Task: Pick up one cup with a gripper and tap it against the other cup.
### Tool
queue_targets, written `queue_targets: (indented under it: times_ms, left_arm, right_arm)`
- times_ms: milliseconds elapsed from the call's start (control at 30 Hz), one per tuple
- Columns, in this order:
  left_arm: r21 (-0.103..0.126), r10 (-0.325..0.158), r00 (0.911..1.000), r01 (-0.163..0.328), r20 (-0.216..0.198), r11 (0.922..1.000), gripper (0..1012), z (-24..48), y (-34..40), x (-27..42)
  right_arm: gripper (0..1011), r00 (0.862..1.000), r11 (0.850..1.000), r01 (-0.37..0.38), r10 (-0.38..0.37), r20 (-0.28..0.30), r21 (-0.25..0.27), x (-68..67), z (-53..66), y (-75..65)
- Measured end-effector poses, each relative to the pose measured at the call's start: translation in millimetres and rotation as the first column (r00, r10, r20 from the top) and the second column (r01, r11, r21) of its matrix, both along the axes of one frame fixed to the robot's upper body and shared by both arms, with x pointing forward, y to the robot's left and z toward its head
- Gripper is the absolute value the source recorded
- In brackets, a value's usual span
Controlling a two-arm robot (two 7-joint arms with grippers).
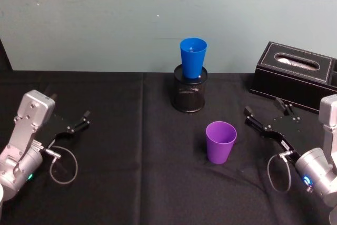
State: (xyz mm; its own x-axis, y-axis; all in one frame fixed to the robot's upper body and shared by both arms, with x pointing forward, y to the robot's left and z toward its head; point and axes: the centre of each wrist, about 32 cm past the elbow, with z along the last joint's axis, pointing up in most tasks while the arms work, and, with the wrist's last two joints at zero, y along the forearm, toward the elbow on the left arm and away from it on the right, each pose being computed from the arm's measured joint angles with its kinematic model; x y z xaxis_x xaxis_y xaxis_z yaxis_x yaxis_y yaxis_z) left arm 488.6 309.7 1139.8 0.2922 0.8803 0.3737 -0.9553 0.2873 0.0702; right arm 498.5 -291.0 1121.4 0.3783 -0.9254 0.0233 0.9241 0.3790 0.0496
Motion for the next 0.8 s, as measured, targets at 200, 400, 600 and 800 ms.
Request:
queue_targets:
  times_ms: [200, 400, 600, 800]
  left_arm:
    - [0.0, 0.0, 1.0, 0.0, 0.0, 1.0, 1011, 0.0, 0.0, 0.0]
    - [0.0, 0.0, 1.0, 0.0, 0.0, 1.0, 1011, 0.0, 0.0, 0.0]
    - [0.0, 0.0, 1.0, 0.0, 0.0, 1.0, 1012, 0.0, 0.0, 0.0]
    - [0.0, 0.0, 1.0, 0.0, 0.0, 1.0, 1011, 0.0, 0.0, 0.0]
  right_arm:
    - [1003, 1.0, 1.0, 0.026, -0.026, -0.012, -0.015, 0.6, -6.7, -1.0]
    - [1003, 0.999, 0.999, 0.04, -0.04, -0.023, -0.023, 2.2, -13.3, -2.5]
    - [1003, 0.998, 0.998, 0.048, -0.05, -0.039, -0.034, 2.6, -19.9, -3.9]
    - [1003, 0.997, 0.998, 0.052, -0.054, -0.05, -0.042, 3.4, -24.3, -4.1]
